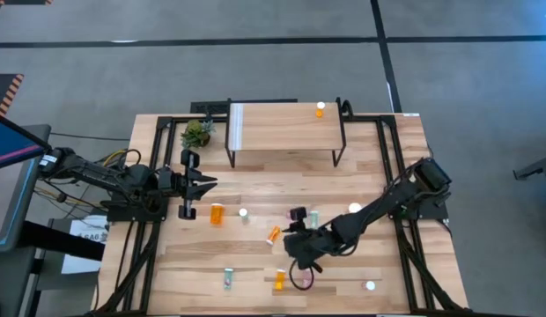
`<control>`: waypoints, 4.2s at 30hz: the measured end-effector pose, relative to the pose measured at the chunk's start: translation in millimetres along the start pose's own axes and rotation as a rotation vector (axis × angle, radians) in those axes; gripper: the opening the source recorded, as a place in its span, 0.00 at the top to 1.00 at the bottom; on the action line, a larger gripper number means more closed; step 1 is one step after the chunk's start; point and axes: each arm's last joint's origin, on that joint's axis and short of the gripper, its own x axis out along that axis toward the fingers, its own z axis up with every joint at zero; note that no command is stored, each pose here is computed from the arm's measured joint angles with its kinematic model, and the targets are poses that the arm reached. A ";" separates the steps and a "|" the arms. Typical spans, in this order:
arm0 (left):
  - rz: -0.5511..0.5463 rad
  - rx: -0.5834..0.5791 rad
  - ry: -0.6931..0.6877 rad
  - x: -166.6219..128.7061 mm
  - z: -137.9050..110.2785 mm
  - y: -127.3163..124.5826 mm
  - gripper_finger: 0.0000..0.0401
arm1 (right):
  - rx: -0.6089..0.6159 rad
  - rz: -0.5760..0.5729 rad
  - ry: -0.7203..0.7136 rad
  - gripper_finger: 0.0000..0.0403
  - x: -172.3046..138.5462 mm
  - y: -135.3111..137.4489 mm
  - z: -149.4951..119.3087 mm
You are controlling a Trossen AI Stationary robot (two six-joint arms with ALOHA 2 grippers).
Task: Pick and place medicine bottles onto shelf by color
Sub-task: Put the top small orange pill bottle on the shelf aligned with the other small orange pill bottle
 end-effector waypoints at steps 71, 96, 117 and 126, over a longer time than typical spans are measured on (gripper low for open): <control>0.017 0.013 0.043 6.4 -7.9 -1.4 0.90 | -0.070 0.317 0.204 0.39 81.8 -44.9 -4.2; 0.017 0.008 0.042 6.4 -7.8 -1.4 0.90 | -0.082 0.321 0.120 0.41 95.7 -32.7 -2.4; 0.025 0.014 0.051 6.4 -8.6 -0.9 0.90 | -0.003 0.332 0.134 0.56 105.9 -21.9 -3.2; 0.025 0.014 0.051 6.4 -8.7 -0.9 0.90 | 0.062 0.328 0.137 0.71 104.4 -22.6 -1.9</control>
